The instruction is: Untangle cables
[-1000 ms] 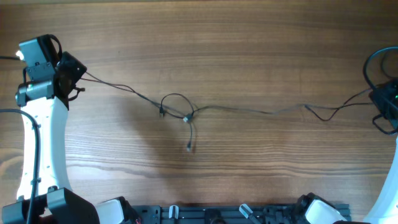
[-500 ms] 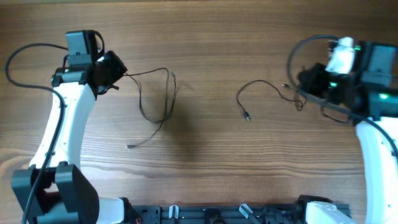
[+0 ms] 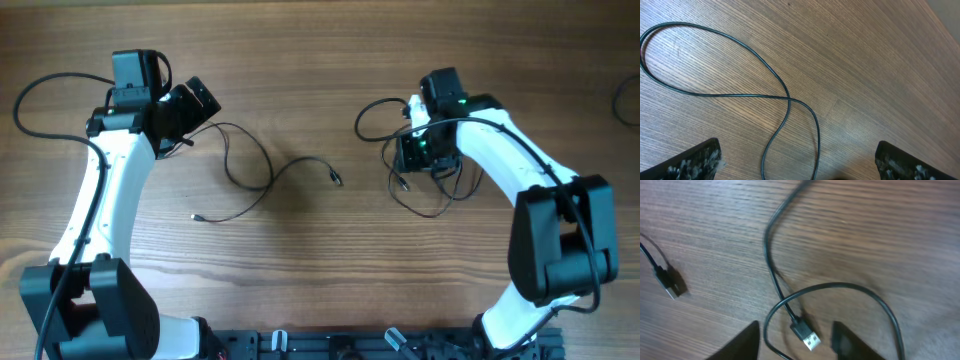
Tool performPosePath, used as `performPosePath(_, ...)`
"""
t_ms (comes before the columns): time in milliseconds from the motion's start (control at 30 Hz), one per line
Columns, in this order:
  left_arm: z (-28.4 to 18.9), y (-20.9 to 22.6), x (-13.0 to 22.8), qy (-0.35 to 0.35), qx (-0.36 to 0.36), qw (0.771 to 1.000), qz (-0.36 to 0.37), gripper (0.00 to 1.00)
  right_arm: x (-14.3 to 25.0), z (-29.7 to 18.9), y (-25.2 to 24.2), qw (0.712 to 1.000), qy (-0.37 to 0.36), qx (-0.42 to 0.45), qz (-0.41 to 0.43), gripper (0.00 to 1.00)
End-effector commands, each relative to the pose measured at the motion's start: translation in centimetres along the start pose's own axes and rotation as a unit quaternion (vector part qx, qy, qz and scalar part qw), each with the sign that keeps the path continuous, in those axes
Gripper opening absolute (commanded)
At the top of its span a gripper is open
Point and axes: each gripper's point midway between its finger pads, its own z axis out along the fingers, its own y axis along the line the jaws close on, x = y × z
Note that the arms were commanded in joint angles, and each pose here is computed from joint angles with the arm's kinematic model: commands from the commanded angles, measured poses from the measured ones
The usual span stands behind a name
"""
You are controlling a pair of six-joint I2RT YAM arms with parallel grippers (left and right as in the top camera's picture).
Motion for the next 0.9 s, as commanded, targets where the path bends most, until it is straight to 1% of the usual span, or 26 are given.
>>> performPosePath(0,0.4,0.0,0.3,0.007,-0.001,1.000,0.003,1.00,0.0,1.6,0.2,0.999,0.008,0.016,-0.046,0.55)
performPosePath(33,0.4,0.0,0.3,0.007,-0.001,1.000,0.003,1.00,0.0,1.8,0.2,0.998,0.007,0.022,-0.050,0.57)
performPosePath(133,0.4,0.0,0.3,0.007,-0.001,1.000,0.003,1.00,0.5,2.8,0.8,0.993,0.021,0.031,-0.113,0.59)
performPosePath(200,0.4,0.0,0.3,0.007,-0.001,1.000,0.003,1.00,1.3,3.5,0.4,0.989,0.035,0.069,-0.129,0.59)
performPosePath(233,0.4,0.0,0.3,0.007,-0.001,1.000,0.003,1.00,1.6,3.8,0.3,0.987,0.038,0.083,-0.131,0.59)
performPosePath(300,0.4,0.0,0.3,0.007,-0.001,1.000,0.003,1.00,2.0,4.6,-0.4,0.987,0.032,0.113,-0.109,0.59)
performPosePath(333,0.4,0.0,0.3,0.007,-0.001,1.000,0.003,1.00,2.1,5.3,-0.5,0.987,0.029,0.113,-0.107,0.62)
performPosePath(367,0.4,0.0,0.3,0.007,-0.001,1.000,0.003,1.00,2.2,5.9,-0.6,0.988,0.028,0.110,-0.107,0.61)
performPosePath(400,0.4,0.0,0.3,0.007,-0.001,1.000,0.003,1.00,2.6,6.4,-0.7,0.988,0.033,0.109,-0.107,0.59)
performPosePath(433,0.4,0.0,0.3,0.007,-0.001,1.000,0.003,1.00,3.0,6.9,-0.8,0.988,0.040,0.107,-0.106,0.53)
performPosePath(467,0.4,0.0,0.3,0.007,-0.001,1.000,0.003,1.00,3.2,7.1,-0.9,0.988,0.044,0.108,-0.102,0.39)
performPosePath(500,0.4,0.0,0.3,0.007,-0.001,1.000,0.003,1.00,3.2,7.2,-1.0,0.989,0.043,0.108,-0.089,0.21)
performPosePath(533,0.4,0.0,0.3,0.007,-0.001,1.000,0.003,1.00,2.8,7.3,-0.9,0.991,0.033,0.107,-0.073,0.04)
performPosePath(567,0.4,0.0,0.3,0.007,-0.001,1.000,0.003,1.00,2.1,7.4,-0.7,0.993,0.017,0.105,-0.055,0.04)
performPosePath(633,0.4,0.0,0.3,0.007,-0.001,1.000,0.003,1.00,1.2,7.3,-0.4,0.993,0.000,0.102,-0.055,0.04)
performPosePath(700,0.4,0.0,0.3,0.007,-0.001,1.000,0.003,1.00,-1.4,5.3,0.0,0.993,-0.027,0.101,-0.055,0.04)
performPosePath(733,0.4,0.0,0.3,0.007,-0.001,1.000,0.003,1.00,-3.1,3.6,0.2,0.993,-0.049,0.099,-0.051,0.04)
performPosePath(800,0.4,0.0,0.3,0.007,-0.001,1.000,0.003,1.00,-8.1,-2.7,0.8,0.988,-0.122,0.091,-0.039,0.04)
performPosePath(867,0.4,0.0,0.3,0.007,-0.001,1.000,0.003,1.00,-10.6,-7.1,0.9,0.981,-0.166,0.090,-0.047,0.04)
